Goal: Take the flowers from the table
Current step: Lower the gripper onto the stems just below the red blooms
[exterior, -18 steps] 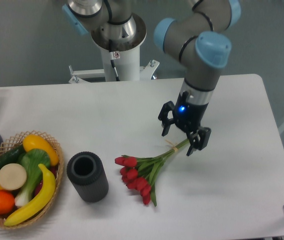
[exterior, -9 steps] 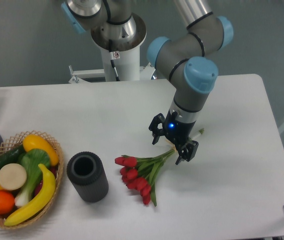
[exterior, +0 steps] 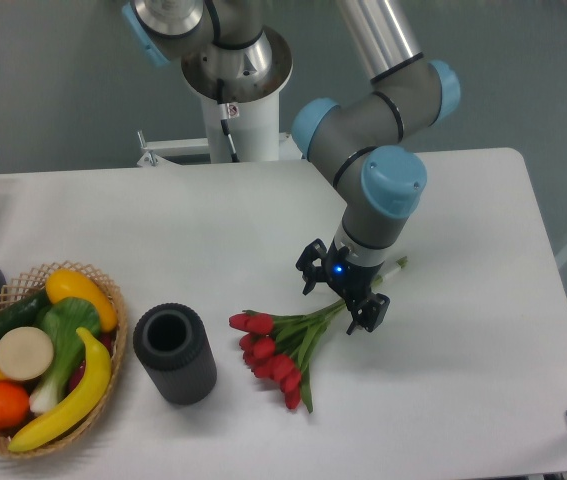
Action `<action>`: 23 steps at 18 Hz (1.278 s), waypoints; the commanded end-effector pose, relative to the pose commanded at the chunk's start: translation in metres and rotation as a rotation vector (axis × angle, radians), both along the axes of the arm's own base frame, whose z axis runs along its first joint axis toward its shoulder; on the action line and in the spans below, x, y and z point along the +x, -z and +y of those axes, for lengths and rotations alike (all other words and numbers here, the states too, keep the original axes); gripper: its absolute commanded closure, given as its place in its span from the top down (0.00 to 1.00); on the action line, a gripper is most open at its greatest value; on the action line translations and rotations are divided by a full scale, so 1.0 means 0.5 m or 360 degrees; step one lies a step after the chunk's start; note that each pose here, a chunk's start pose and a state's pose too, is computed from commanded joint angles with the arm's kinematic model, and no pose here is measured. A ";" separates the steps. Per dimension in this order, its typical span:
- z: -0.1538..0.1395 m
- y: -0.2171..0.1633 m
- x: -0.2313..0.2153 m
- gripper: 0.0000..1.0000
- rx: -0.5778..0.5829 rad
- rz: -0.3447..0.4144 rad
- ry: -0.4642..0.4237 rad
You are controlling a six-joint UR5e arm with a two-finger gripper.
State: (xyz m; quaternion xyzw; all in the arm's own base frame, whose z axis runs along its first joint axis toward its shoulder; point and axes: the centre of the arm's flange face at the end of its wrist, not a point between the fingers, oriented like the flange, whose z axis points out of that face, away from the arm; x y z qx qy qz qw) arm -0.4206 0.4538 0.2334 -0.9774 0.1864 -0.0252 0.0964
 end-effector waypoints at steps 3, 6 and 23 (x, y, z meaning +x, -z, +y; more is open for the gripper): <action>0.008 0.016 0.008 1.00 -0.0036 -0.0001 0.0014; 0.019 0.039 0.020 1.00 -0.0092 0.0007 0.0043; 0.062 0.084 0.053 1.00 -0.0138 0.0039 0.0043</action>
